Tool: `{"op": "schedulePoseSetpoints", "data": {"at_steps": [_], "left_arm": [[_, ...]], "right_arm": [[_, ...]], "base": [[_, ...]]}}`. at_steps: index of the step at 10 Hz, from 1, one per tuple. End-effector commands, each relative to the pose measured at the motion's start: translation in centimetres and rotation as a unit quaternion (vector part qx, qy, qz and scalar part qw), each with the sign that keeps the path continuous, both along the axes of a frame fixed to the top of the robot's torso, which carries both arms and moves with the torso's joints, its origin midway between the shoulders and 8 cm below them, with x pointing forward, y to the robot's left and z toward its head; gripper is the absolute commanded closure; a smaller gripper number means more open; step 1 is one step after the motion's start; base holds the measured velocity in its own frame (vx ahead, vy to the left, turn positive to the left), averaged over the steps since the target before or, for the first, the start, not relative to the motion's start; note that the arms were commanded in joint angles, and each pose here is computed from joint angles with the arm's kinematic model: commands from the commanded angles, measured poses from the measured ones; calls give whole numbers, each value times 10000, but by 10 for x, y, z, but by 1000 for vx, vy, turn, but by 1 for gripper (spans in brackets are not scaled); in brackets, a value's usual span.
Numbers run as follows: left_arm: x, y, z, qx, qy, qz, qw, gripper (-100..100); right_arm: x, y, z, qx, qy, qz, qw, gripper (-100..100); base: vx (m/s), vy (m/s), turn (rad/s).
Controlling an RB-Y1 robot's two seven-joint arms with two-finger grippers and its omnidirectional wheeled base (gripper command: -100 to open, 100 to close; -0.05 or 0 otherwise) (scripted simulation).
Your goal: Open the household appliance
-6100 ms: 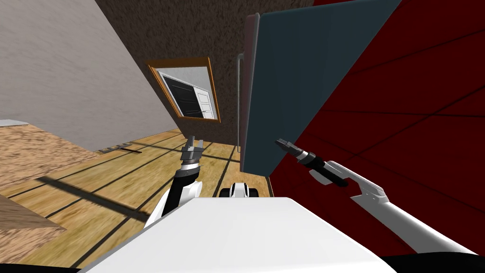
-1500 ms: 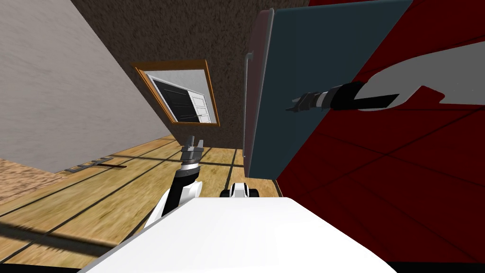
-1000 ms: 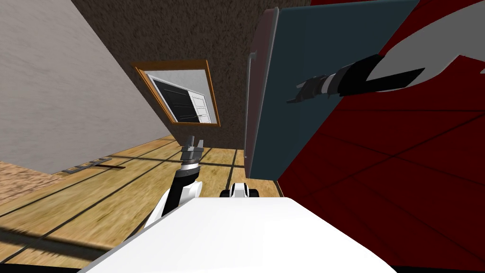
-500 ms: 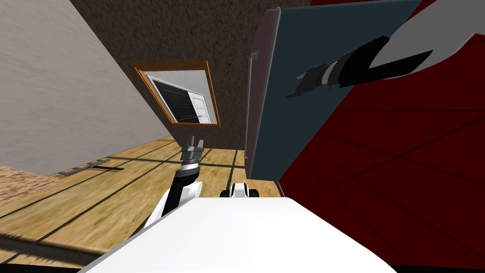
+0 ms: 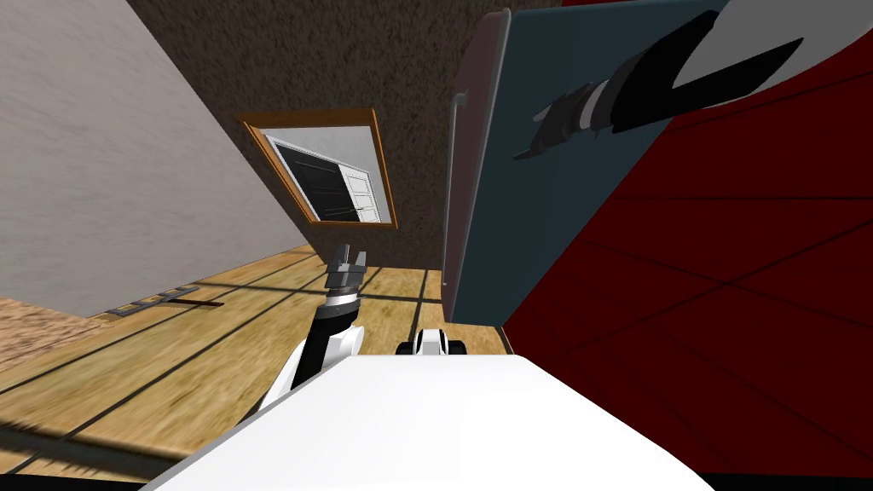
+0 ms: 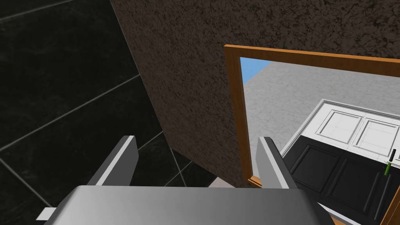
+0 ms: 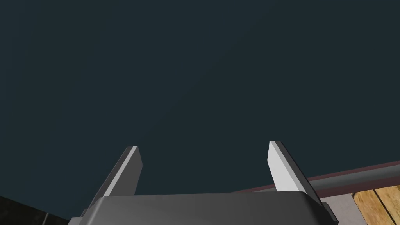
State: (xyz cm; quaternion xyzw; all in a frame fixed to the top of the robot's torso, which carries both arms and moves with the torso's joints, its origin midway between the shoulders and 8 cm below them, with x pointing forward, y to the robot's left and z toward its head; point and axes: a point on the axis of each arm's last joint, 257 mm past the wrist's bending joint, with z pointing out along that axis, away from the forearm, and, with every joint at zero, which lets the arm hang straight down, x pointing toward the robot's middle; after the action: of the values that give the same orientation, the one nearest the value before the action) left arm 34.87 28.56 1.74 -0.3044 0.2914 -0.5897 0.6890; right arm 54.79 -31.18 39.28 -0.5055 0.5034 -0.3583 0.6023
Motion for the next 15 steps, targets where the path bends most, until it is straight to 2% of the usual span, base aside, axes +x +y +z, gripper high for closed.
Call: {"op": "schedulePoseSetpoints", "data": {"at_steps": [1, 2, 3, 4, 6, 8, 9, 10, 13, 14, 15], "left_arm": [[0, 0, 0, 0, 0, 0, 10000, 0], [0, 0, 0, 0, 0, 0, 10000, 0], [0, 0, 0, 0, 0, 0, 10000, 0], [0, 0, 0, 0, 0, 0, 10000, 0], [0, 0, 0, 0, 0, 0, 10000, 0], [0, 0, 0, 0, 0, 0, 10000, 0], [0, 0, 0, 0, 0, 0, 10000, 0], [0, 0, 0, 0, 0, 0, 10000, 0], [0, 0, 0, 0, 0, 0, 10000, 0], [0, 0, 0, 0, 0, 0, 10000, 0], [0, 0, 0, 0, 0, 0, 10000, 0]], "right_arm": [[-11, 33, 38, -408, -398, 17, 9984, -100], [-10, 44, 39, -541, -390, 45, 9978, -100], [-15, 54, 57, -663, -580, 30, 9961, -100], [-14, 66, 57, -797, -573, 60, 9952, -100], [-14, 66, 57, -797, -573, 60, 9952, -100], [-22, 96, 85, -1116, -875, 78, 9899, -100], [-21, 105, 85, -1209, -871, 100, 9888, -100], [-21, 105, 85, -1209, -871, 100, 9888, -100], [-29, 142, 104, -1559, -1120, 153, 9813, -100], [-26, 139, 96, -1516, -1032, 169, 9829, -100], [-34, 147, 106, -1555, -1051, 189, 9820, -100]], "base": [[45, 42, -12], [28, 41, -38], [14, 46, -12], [7, 31, -11], [8, 3, 14], [24, 31, -11], [32, 46, -34], [7, 26, 21], [20, 39, 13], [5, 24, 5], [110, 71, -1]]}}
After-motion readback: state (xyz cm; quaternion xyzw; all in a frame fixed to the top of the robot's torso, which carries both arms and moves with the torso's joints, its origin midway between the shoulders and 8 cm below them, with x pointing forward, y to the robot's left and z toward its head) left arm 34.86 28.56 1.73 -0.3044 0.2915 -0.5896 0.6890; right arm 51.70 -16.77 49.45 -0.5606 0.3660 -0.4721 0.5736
